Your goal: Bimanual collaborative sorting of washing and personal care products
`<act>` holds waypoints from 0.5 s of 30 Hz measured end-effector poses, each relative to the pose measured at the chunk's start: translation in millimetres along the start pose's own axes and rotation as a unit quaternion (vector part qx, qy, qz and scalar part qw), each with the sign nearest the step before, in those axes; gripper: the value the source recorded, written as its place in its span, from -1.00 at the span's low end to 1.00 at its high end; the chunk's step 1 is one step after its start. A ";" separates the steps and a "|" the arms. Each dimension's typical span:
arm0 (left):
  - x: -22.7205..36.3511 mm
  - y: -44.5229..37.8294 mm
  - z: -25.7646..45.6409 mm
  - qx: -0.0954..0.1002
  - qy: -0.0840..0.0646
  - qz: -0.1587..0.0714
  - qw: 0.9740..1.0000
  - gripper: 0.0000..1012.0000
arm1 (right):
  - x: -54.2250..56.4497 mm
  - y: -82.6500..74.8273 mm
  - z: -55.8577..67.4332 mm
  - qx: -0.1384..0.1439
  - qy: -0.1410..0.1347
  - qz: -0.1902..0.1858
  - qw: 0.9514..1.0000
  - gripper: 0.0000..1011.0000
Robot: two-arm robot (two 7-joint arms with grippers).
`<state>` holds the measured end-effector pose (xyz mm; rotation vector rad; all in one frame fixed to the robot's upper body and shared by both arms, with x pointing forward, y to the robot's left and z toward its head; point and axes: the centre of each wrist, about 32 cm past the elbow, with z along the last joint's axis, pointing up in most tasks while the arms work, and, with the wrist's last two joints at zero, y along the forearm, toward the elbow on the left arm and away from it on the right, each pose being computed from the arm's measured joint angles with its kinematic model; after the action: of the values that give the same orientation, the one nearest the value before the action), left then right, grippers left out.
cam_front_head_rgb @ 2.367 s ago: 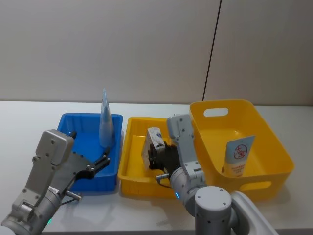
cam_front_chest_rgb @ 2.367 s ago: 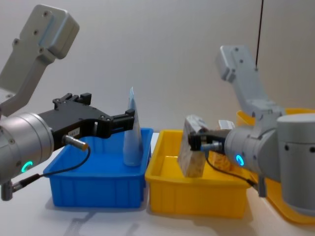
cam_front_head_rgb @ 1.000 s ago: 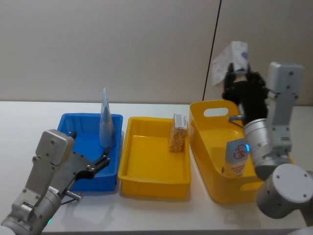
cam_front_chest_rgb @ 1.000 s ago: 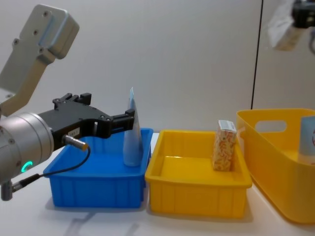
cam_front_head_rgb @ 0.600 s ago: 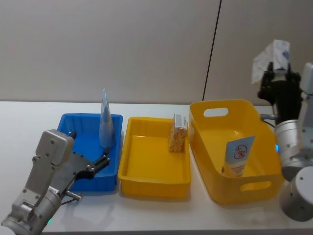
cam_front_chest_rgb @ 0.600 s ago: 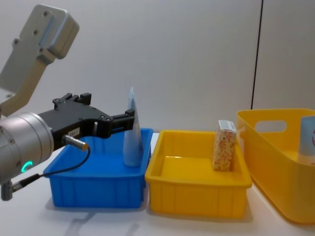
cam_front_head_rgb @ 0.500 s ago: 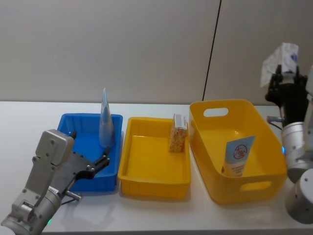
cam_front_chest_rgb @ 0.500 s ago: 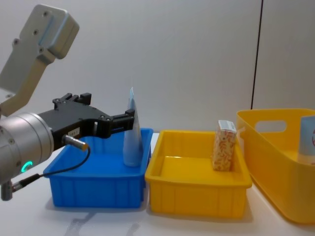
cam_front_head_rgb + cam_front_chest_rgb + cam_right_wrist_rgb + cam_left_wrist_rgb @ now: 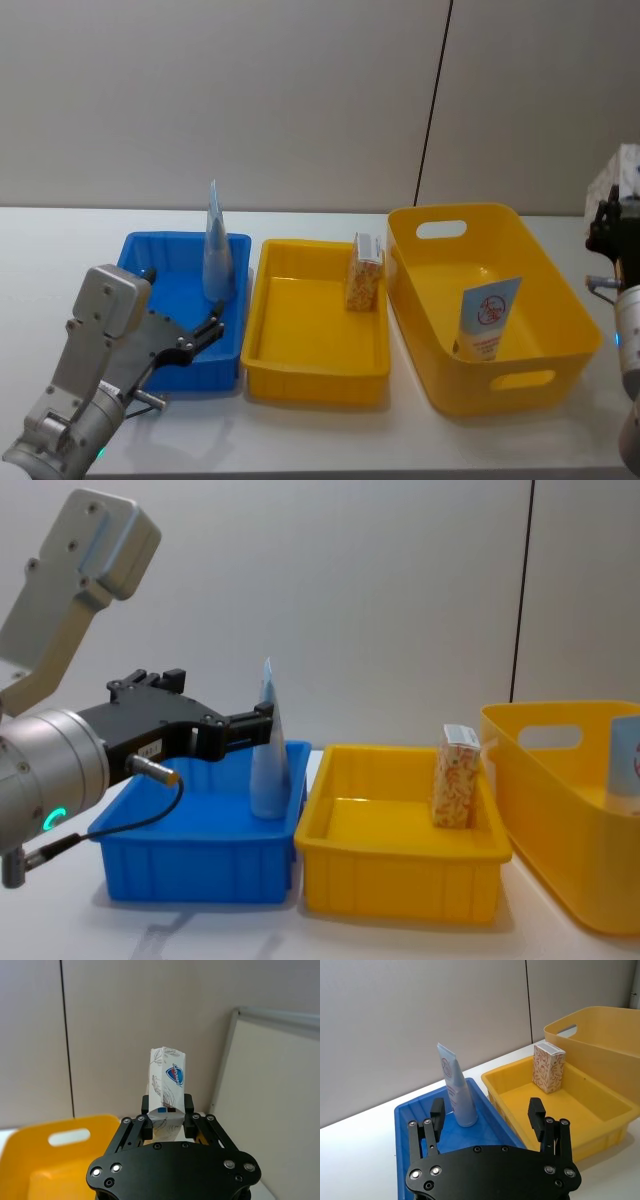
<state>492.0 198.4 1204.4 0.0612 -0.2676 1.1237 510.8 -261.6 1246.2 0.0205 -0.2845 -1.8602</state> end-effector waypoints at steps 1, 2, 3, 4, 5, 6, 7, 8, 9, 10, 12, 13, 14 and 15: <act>0.0 0.0 0.0 0.000 0.000 0.000 1.000 0.98 | 0.6 -0.4 -0.9 -0.005 -0.002 0.000 1.000 -0.41; 0.0 0.0 0.0 0.000 0.000 0.000 1.000 0.98 | 2.1 -1.3 -2.8 -0.013 -0.005 0.001 1.000 -0.41; 0.0 0.0 0.0 0.000 0.000 0.000 1.000 0.98 | 2.7 -1.7 -3.7 -0.017 -0.007 0.003 1.000 -0.41; 0.0 0.0 0.0 0.000 0.000 0.000 1.000 0.98 | 3.3 -2.0 -4.8 -0.022 -0.009 0.005 1.000 -0.41; 0.0 0.0 0.0 0.000 0.000 0.000 1.000 0.98 | 4.3 -2.7 -6.8 -0.030 -0.011 0.009 0.999 -0.41; 0.0 0.0 0.0 0.000 0.000 0.000 1.000 0.98 | 4.9 -3.1 -8.2 -0.034 -0.013 0.012 0.999 -0.41; 0.0 0.0 0.0 0.000 0.000 0.000 1.000 0.98 | 5.3 -3.5 -9.2 -0.038 -0.014 0.015 0.999 -0.41; 0.0 0.0 0.0 0.000 0.000 0.000 1.000 0.98 | 5.7 -3.7 -10.2 -0.040 -0.015 0.018 0.999 -0.41; 0.0 0.0 0.0 0.000 0.000 0.000 1.000 0.98 | 6.5 -4.2 -12.2 -0.046 -0.017 0.025 0.998 -0.41; 0.0 0.0 0.0 0.000 0.000 0.000 1.000 0.98 | 6.5 -4.2 -12.2 -0.046 -0.017 0.025 0.998 -0.41; 0.0 0.0 0.0 0.000 0.000 0.000 1.000 0.98 | 7.5 -4.8 -16.3 -0.055 -0.020 0.039 0.998 -0.41; 0.0 0.0 0.0 0.000 0.000 0.000 1.000 0.98 | 7.5 -4.8 -16.3 -0.055 -0.020 0.039 0.998 -0.41; 0.0 0.0 0.0 0.000 0.000 0.000 1.000 0.98 | 7.7 -5.1 -18.3 -0.058 -0.021 0.047 0.997 -0.41; 0.0 0.0 0.0 0.000 0.000 0.000 1.000 0.98 | 7.7 -5.2 -20.4 -0.061 -0.022 0.054 0.996 -0.41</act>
<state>492.0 198.4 1204.4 0.0612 -0.2677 1.1237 506.7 -271.2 1226.3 -0.1184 -0.1974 -1.7683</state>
